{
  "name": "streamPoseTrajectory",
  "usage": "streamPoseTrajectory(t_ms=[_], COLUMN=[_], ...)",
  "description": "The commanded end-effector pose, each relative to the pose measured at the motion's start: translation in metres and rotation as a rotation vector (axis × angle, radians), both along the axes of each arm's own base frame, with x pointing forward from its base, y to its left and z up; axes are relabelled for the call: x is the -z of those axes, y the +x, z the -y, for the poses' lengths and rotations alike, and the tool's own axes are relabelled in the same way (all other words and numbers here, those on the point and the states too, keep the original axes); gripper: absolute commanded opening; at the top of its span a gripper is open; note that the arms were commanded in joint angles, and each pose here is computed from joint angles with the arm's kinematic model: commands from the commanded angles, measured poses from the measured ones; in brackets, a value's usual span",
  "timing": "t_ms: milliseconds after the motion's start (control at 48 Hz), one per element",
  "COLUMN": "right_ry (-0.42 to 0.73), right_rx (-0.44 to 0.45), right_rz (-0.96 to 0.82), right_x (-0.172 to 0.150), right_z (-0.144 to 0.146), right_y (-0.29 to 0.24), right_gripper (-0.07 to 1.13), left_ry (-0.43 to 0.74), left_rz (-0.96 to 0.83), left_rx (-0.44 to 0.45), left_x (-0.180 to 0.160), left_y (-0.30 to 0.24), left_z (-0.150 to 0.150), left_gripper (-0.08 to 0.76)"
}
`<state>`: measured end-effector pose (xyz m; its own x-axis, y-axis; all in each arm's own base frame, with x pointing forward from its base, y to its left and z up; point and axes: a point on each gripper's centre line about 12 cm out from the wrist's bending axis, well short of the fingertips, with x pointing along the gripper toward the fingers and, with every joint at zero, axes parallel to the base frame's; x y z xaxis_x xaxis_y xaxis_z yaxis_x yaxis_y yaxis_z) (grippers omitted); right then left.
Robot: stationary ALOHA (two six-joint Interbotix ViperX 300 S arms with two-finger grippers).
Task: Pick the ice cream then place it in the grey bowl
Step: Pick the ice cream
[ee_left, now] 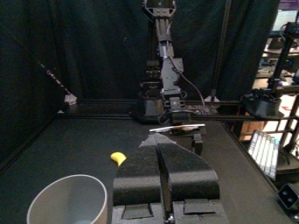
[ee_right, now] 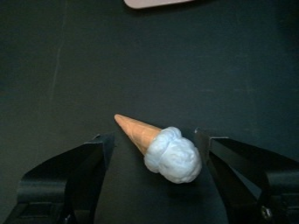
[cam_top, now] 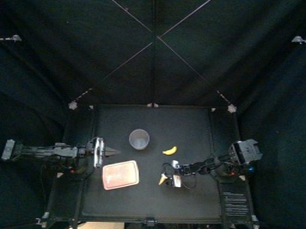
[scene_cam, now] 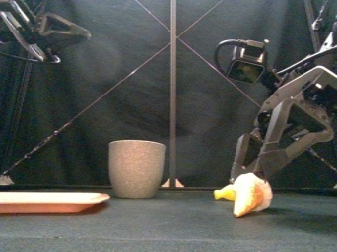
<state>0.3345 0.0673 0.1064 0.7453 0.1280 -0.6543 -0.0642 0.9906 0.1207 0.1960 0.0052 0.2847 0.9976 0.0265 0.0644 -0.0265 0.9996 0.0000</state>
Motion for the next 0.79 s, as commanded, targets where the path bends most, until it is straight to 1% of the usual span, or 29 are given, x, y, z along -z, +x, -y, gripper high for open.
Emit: streamPoseTrajectory(t_ms=[21, 208, 438, 521, 604, 688, 792], right_ry=[0.010, 0.003, -0.003, -0.004, -0.007, -0.011, -0.012], right_rx=[0.001, -0.006, -0.011, -0.012, -0.017, -0.024, -0.027], right_rz=[0.015, -0.032, -0.052, -0.044, -0.031, -0.022, -0.016], right_x=[-0.004, 0.006, 0.007, 0.005, 0.001, -0.001, -0.002], right_z=[-0.004, -0.005, -0.005, -0.005, -0.005, -0.006, -0.006], right_y=[0.005, 0.002, 0.001, 0.004, 0.007, 0.010, 0.012], right_gripper=[1.04, 1.04, 1.03, 1.01, 0.95, 0.86, 0.70], left_ry=[0.001, -0.001, -0.001, -0.001, -0.001, -0.001, 0.001], left_rz=[0.021, 0.026, 0.025, 0.025, 0.023, 0.022, 0.021], left_rx=[-0.003, -0.003, -0.003, -0.003, -0.003, -0.003, -0.005], left_x=[-0.007, -0.007, -0.007, -0.007, -0.006, -0.006, -0.006], left_y=[0.001, 0.000, 0.000, 0.000, 0.000, -0.001, -0.001], left_z=[-0.001, -0.001, -0.001, -0.001, -0.001, -0.001, -0.001], left_gripper=[0.050, 0.050, 0.050, 0.050, 0.050, 0.050, 0.050])
